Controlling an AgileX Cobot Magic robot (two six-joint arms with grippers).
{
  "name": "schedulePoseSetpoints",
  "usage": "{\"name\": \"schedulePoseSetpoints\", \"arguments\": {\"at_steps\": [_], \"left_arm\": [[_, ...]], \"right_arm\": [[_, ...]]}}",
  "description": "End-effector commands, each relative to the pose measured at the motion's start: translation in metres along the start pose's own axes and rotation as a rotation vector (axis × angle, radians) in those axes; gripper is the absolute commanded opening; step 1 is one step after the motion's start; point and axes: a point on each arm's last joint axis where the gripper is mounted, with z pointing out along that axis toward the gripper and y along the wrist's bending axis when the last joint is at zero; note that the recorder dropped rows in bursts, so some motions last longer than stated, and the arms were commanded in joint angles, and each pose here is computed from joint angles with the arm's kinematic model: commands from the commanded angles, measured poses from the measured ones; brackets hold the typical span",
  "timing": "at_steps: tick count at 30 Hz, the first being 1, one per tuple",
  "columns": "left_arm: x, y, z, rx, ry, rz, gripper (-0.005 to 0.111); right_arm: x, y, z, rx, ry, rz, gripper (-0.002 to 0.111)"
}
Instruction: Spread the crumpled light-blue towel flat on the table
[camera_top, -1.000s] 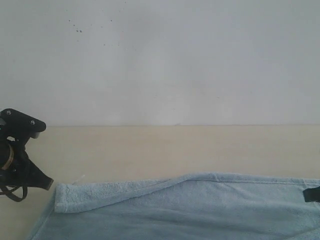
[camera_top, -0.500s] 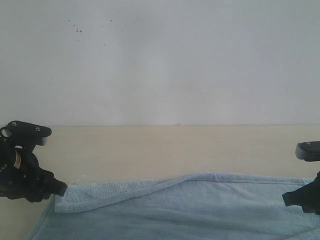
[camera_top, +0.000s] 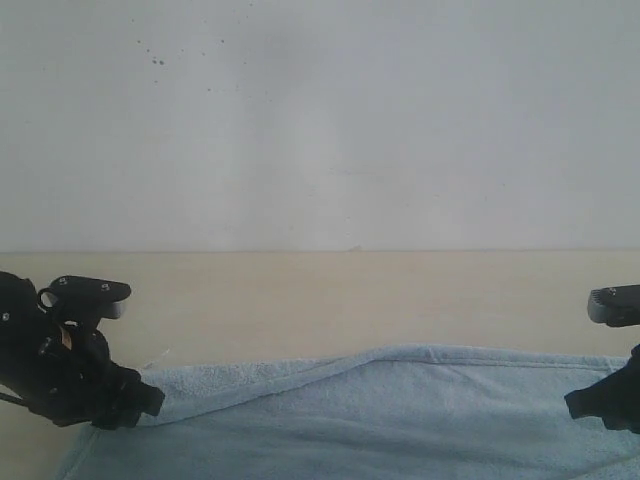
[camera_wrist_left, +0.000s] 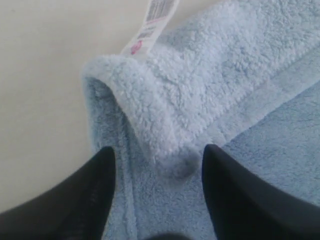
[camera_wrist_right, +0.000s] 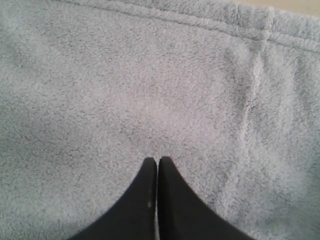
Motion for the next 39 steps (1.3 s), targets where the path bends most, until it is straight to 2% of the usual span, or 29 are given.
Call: {"name": "schedulePoseSetpoints", "arguments": {"at_steps": [1, 11, 20, 26, 31, 37, 39], "left_arm": [[-0.004, 0.000, 0.002, 0.003, -0.039, -0.004, 0.052], [0.000, 0.000, 0.013, 0.008, -0.014, -0.024, 0.050], [-0.001, 0.000, 0.020, 0.012, -0.032, -0.038, 0.026], [0.003, 0.000, 0.029, 0.011, -0.007, -0.040, 0.024], [-0.001, 0.000, 0.020, 0.012, -0.035, -0.040, 0.022], [-0.005, 0.000, 0.009, 0.015, -0.063, -0.047, 0.005], [-0.006, 0.000, 0.008, 0.015, -0.066, -0.047, 0.004]], "right_arm": [[0.000, 0.000, -0.002, 0.002, -0.003, -0.023, 0.000], [0.000, 0.000, -0.002, 0.001, -0.002, -0.023, 0.000], [0.000, 0.000, -0.002, 0.001, -0.002, -0.021, 0.000], [0.000, 0.000, -0.002, 0.001, -0.002, -0.021, 0.000], [0.000, 0.000, -0.002, 0.001, -0.002, -0.021, 0.000], [0.000, 0.000, -0.002, 0.002, -0.003, -0.021, 0.000], [0.000, 0.000, -0.002, 0.002, -0.003, -0.021, 0.000]]}}
